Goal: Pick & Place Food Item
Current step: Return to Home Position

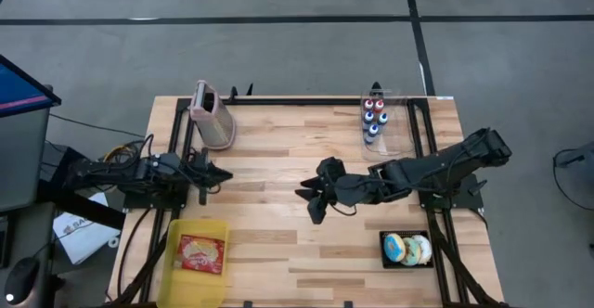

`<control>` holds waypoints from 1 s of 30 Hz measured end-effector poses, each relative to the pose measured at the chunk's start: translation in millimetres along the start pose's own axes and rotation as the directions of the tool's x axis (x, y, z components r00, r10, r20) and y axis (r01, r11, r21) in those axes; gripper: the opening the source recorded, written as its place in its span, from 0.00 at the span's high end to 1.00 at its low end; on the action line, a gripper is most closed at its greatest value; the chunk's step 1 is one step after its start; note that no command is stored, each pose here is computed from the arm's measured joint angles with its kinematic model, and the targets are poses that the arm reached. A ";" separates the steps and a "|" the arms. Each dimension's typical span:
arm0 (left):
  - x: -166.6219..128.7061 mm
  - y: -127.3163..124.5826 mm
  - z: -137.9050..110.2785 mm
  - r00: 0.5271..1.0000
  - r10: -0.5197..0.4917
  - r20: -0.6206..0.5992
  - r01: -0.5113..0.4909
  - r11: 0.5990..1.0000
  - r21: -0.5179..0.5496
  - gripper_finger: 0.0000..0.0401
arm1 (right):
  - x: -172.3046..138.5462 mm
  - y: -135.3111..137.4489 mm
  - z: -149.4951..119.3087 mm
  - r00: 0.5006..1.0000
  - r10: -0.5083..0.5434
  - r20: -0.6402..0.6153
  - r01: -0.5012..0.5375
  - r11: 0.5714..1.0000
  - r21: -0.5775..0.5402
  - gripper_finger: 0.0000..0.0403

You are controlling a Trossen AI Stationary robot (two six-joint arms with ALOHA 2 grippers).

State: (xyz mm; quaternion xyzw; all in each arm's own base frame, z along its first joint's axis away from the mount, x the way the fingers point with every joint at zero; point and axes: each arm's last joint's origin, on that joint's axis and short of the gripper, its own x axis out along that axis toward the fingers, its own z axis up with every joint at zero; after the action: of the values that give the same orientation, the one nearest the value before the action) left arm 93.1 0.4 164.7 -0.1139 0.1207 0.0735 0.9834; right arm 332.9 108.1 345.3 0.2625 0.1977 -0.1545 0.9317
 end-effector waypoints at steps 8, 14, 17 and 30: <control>0.1 0.5 0.1 1.000 0.016 0.003 -0.016 0.994 -0.111 0.98 | 3.3 2.9 0.2 1.000 0.018 0.020 -0.018 1.000 -0.019 0.66; 0.4 0.1 1.1 1.000 0.012 0.017 -0.010 0.993 -0.118 0.96 | 5.0 2.3 5.0 0.998 0.029 0.047 -0.025 0.996 -0.083 0.66; 0.4 0.1 1.2 1.000 0.012 0.019 -0.009 0.993 -0.119 0.96 | 7.2 0.0 9.6 0.997 0.030 0.066 -0.019 0.987 -0.161 0.66; 0.4 0.0 1.8 1.000 0.011 0.025 -0.008 0.993 -0.120 0.97 | 45.0 -62.0 -1.8 0.947 0.212 -0.241 -0.305 0.827 -0.472 0.66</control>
State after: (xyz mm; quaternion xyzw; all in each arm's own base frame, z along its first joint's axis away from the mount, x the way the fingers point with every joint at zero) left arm 93.8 0.9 166.3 -0.1713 0.1039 0.0867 0.9759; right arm 347.4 50.3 297.2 0.0477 0.2761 0.0547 0.9584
